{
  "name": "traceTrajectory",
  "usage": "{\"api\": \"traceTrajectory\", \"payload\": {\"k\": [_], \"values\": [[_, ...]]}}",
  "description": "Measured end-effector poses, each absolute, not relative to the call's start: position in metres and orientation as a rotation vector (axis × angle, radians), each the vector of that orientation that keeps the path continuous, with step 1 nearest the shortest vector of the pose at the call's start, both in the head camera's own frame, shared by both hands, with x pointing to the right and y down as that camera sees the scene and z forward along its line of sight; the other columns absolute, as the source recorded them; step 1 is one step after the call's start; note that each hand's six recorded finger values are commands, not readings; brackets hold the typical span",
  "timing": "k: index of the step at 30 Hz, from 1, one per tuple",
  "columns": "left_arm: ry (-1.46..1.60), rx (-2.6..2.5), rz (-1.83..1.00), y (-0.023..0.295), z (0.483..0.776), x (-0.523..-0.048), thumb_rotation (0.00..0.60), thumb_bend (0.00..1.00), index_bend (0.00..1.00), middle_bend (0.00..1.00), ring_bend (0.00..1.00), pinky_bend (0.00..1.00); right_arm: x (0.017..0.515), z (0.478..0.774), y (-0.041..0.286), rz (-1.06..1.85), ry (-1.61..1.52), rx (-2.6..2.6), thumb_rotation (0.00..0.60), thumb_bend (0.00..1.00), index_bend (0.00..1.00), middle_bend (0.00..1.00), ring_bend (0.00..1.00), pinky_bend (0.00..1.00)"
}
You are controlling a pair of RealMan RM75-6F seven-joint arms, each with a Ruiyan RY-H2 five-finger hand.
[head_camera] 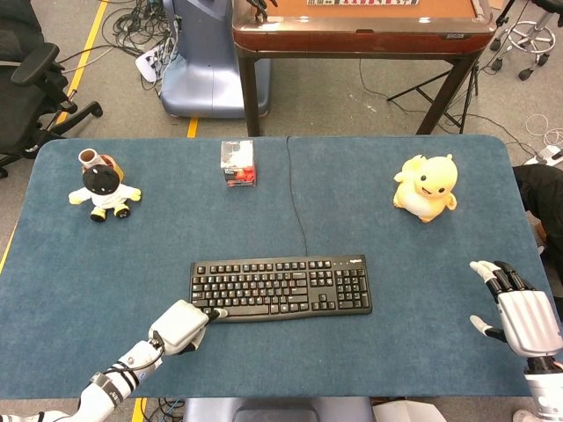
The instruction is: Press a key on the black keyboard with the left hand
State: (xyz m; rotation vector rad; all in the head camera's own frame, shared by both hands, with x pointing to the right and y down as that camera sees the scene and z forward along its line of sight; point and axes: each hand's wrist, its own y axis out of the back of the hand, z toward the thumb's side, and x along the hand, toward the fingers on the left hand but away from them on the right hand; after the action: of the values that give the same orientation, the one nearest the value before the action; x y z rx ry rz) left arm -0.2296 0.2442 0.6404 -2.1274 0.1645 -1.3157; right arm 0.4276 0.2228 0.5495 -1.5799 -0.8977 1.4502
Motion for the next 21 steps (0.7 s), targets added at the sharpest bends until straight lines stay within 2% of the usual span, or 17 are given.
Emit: {"api": "traceTrajectory", "payload": {"k": [21], "values": [[0.142,-2.151,-1.326,0.245,0.654,-0.216,0.600,0.80,0.19,1.00,0.92,1.00,0.431,0.547,0.222,1.452,-0.910,-1.578,0.600,0.02,0.21,0.23,0.14,0.47]]}}
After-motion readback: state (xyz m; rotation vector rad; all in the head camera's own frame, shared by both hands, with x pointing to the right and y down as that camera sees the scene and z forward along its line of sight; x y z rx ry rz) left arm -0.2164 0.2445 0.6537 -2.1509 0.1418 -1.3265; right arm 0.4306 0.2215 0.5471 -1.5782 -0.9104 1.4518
